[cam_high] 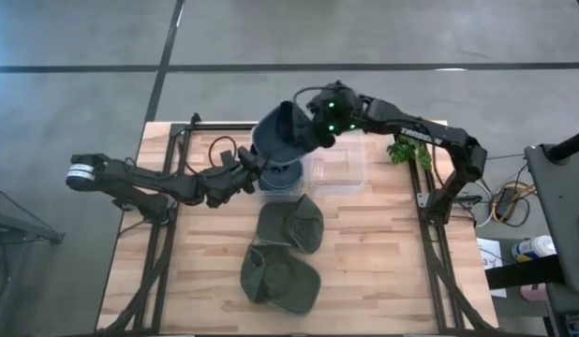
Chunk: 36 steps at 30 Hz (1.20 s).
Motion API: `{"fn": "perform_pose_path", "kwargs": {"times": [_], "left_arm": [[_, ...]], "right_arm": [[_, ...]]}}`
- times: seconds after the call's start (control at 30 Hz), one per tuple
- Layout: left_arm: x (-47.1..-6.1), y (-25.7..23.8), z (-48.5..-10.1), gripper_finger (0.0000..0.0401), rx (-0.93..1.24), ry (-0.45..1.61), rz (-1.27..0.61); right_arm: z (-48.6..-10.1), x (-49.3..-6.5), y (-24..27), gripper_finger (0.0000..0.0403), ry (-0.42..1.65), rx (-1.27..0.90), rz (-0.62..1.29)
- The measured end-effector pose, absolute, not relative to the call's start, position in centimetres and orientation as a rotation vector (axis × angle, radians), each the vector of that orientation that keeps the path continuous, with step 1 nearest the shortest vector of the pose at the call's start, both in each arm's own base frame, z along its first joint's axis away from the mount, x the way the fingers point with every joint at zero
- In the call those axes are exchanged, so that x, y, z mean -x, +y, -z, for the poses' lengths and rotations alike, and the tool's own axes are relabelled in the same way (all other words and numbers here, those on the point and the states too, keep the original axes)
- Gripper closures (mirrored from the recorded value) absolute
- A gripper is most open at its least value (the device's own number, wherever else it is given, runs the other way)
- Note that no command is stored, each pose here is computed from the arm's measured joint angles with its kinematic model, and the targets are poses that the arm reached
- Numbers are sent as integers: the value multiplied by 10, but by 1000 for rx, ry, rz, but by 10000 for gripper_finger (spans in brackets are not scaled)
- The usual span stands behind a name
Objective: Pick & Place hat
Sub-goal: Put the blue cap into the left transparent bin
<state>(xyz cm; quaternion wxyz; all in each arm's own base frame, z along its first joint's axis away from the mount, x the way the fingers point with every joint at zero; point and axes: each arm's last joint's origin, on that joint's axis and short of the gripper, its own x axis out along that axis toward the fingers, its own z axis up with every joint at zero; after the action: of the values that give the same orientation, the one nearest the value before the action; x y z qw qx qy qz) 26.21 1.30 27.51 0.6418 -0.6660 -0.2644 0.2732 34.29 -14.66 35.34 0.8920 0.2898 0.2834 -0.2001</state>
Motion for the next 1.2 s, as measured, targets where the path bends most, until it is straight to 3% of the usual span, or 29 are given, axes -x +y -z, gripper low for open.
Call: {"fn": "perform_pose_path", "kwargs": {"times": [0.33,0.83,1.2], "left_arm": [[-266,10,-287,394,1483,-576,-589],[-266,6,-285,394,1488,-555,-582],[-266,6,-284,394,1477,-550,-599]], "right_arm": [[-323,-358,-158,394,681,-609,471],[-329,-347,-168,394,706,-567,533],[-373,-338,-161,394,596,-551,469]]}}
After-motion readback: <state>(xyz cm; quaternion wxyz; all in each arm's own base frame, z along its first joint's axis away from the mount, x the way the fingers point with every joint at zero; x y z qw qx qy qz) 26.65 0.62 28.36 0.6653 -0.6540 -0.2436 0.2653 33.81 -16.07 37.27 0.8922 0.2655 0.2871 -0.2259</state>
